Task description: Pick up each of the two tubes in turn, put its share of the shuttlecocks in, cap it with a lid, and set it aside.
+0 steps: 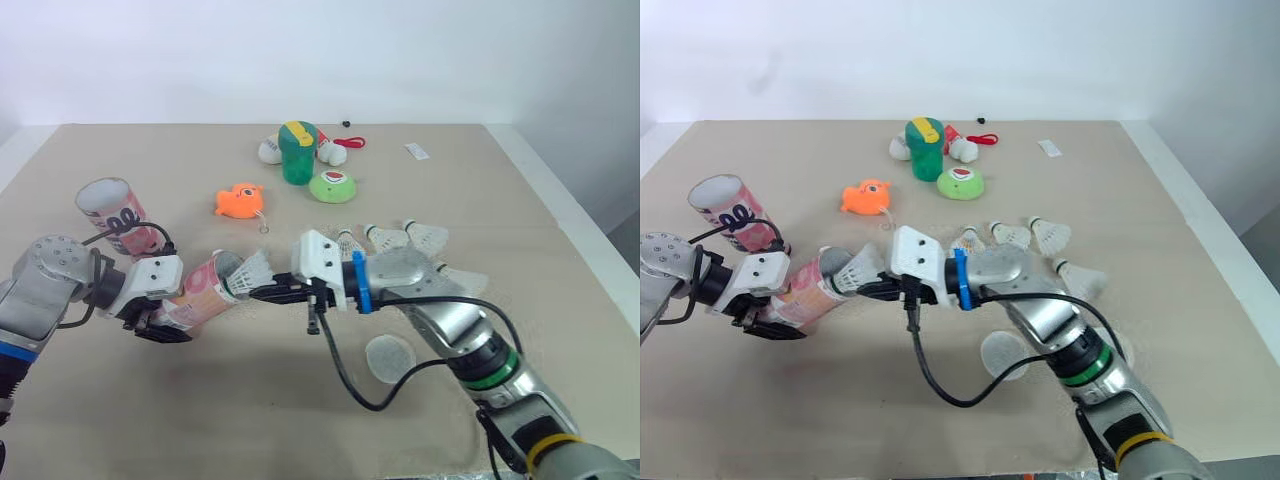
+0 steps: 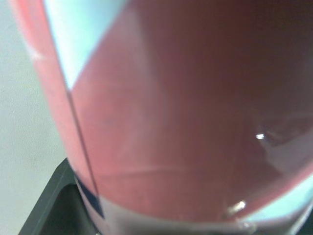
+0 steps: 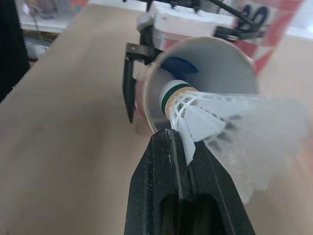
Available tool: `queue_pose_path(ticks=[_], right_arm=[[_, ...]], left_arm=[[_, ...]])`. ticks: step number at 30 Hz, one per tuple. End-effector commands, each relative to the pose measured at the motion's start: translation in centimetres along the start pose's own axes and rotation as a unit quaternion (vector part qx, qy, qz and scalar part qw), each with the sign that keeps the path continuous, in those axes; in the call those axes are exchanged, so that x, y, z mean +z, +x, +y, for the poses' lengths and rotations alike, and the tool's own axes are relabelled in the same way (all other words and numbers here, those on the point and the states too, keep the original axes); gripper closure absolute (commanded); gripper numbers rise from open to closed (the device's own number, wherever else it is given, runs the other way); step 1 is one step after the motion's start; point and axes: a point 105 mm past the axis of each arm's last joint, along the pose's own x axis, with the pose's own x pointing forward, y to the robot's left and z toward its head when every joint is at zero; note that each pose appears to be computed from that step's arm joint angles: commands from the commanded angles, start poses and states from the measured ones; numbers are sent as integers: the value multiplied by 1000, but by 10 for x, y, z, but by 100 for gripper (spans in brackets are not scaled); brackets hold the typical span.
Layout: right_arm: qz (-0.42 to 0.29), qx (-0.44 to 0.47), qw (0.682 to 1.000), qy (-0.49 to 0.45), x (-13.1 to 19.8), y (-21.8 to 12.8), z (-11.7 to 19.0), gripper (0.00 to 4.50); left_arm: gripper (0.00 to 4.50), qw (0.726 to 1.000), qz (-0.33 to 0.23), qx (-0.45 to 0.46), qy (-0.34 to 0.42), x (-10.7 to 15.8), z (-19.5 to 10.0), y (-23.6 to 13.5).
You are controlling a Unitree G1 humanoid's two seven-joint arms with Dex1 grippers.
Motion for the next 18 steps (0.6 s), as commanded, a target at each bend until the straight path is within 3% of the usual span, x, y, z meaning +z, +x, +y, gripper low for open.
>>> queue_pose_path(ticks=[1, 5, 10, 15, 18], right_arm=[[-61, 4, 998, 0, 25, 5, 0, 381], [-102, -28, 994, 32, 31, -6, 2, 209], [-106, -166, 978, 65, 14, -41, -2, 6], [-8, -332, 937, 107, -41, -75, -9, 2], [30, -353, 925, 140, -64, -75, -5, 2]], left_arm=[[130, 1000, -1, 3, 4, 2, -3, -1], [130, 1000, -2, 6, -1, 0, -5, 0], [130, 1000, -3, 10, -8, -1, -9, 1], [130, 1000, -3, 12, -12, -3, -11, 1], [130, 1000, -3, 13, -12, -4, -10, 1]])
